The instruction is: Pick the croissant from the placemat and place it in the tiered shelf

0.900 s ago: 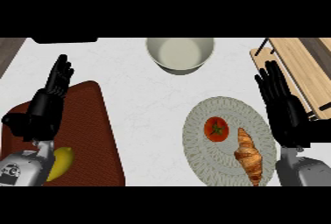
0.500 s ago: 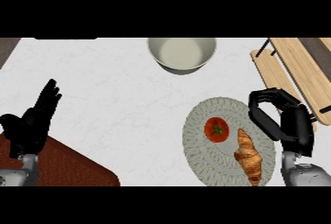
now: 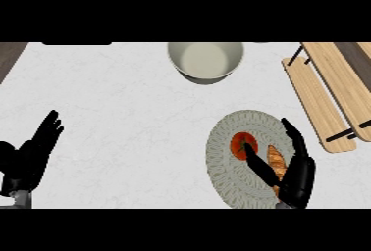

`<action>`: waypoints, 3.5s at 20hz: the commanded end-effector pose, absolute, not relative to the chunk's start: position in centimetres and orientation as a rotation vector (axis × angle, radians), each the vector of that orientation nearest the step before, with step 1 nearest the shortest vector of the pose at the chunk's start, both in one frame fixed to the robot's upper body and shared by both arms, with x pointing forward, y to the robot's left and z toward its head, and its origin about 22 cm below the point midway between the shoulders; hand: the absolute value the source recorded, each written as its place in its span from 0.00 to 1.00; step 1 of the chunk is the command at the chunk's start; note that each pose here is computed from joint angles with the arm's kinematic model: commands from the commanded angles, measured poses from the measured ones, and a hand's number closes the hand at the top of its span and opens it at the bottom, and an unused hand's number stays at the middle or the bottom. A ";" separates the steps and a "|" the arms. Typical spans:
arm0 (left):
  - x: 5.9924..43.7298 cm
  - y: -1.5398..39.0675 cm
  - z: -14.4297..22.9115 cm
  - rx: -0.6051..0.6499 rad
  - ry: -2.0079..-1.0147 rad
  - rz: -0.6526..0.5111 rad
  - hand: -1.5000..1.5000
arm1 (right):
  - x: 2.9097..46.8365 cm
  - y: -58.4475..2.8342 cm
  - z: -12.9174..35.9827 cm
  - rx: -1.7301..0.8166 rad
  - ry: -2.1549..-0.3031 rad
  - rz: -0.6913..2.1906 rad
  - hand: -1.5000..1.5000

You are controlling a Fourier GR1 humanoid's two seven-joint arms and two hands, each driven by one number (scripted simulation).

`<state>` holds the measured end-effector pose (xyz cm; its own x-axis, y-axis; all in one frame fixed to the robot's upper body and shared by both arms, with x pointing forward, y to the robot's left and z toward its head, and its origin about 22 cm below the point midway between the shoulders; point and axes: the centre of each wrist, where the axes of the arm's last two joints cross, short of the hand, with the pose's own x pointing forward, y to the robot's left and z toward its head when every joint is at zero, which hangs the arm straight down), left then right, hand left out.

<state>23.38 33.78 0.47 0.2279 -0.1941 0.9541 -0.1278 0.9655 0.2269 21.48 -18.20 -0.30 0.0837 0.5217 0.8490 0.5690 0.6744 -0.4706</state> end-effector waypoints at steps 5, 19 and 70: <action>22.6 35.0 0.3 0.276 -1.335 -0.038 0.50 | 18.7 -18.1 -1.6 -1.226 -1.225 0.151 0.00; 22.1 35.2 -0.6 0.269 -1.321 -0.036 0.50 | 18.9 -14.4 6.1 -1.204 -0.547 0.730 0.00; 22.6 34.5 0.2 0.256 -1.325 -0.051 0.50 | 22.7 -20.8 1.7 -1.286 -0.546 0.846 1.00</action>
<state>22.98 34.64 0.24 0.2410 -0.1743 0.9548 -0.1155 0.9716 0.2065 23.15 -19.96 1.58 0.6117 0.7882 -0.0675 -0.2632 0.1223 -0.9570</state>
